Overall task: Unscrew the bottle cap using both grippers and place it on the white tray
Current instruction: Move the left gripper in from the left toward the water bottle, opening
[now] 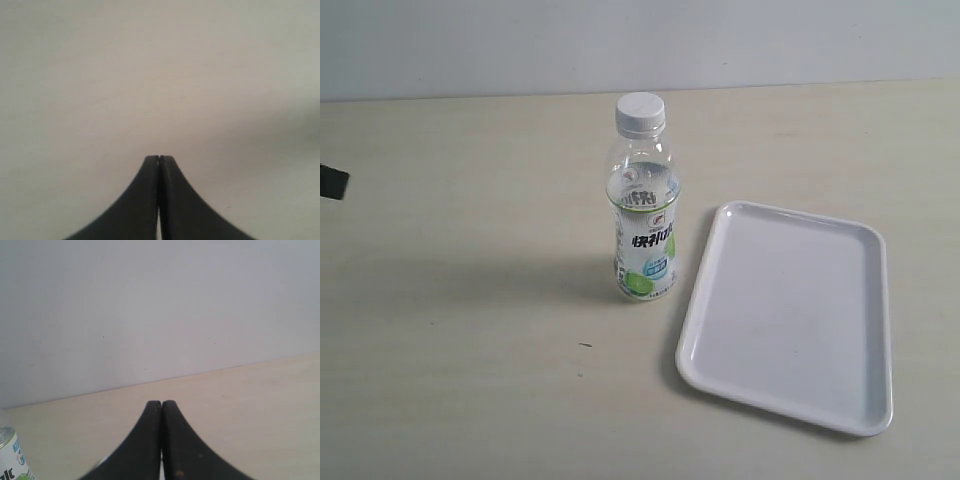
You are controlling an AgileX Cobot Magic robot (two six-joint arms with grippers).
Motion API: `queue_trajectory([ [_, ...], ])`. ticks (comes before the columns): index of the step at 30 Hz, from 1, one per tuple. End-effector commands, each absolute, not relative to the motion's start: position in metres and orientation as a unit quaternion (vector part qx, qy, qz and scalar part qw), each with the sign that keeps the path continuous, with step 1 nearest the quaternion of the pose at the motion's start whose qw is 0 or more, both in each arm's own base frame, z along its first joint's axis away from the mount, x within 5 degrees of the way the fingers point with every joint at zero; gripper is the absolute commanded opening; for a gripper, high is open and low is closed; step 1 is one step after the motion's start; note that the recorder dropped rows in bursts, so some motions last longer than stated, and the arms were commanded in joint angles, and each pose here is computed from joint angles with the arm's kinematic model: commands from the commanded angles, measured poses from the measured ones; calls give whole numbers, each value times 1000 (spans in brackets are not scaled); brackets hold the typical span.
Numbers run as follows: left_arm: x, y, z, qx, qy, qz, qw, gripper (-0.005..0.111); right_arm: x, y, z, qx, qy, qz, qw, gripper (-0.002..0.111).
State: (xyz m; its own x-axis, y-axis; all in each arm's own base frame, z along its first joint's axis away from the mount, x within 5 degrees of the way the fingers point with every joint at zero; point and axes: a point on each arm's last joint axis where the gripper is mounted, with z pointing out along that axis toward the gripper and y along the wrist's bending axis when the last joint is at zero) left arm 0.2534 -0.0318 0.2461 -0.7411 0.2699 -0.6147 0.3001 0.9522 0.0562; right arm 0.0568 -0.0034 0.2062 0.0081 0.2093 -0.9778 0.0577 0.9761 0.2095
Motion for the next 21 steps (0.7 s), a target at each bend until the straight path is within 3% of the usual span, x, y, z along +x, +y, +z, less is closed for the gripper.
queue_trajectory([
  [1,256,-46,220,165,908,-69,380,0,56,-4,206,94,699,50,707,0],
  [5,247,-49,195,184,899,-43,395,0,56,-4,206,94,699,50,707,0],
  [10,246,-67,201,201,871,-143,426,0,56,-4,208,93,692,51,714,0],
  [17,262,-56,220,37,879,-204,429,0,56,-4,208,93,692,51,714,0],
  [19,267,-53,225,47,885,-225,406,0,56,-4,208,93,692,51,714,0],
  [21,276,-47,227,42,912,-254,321,0,56,-4,208,93,692,51,714,0],
])
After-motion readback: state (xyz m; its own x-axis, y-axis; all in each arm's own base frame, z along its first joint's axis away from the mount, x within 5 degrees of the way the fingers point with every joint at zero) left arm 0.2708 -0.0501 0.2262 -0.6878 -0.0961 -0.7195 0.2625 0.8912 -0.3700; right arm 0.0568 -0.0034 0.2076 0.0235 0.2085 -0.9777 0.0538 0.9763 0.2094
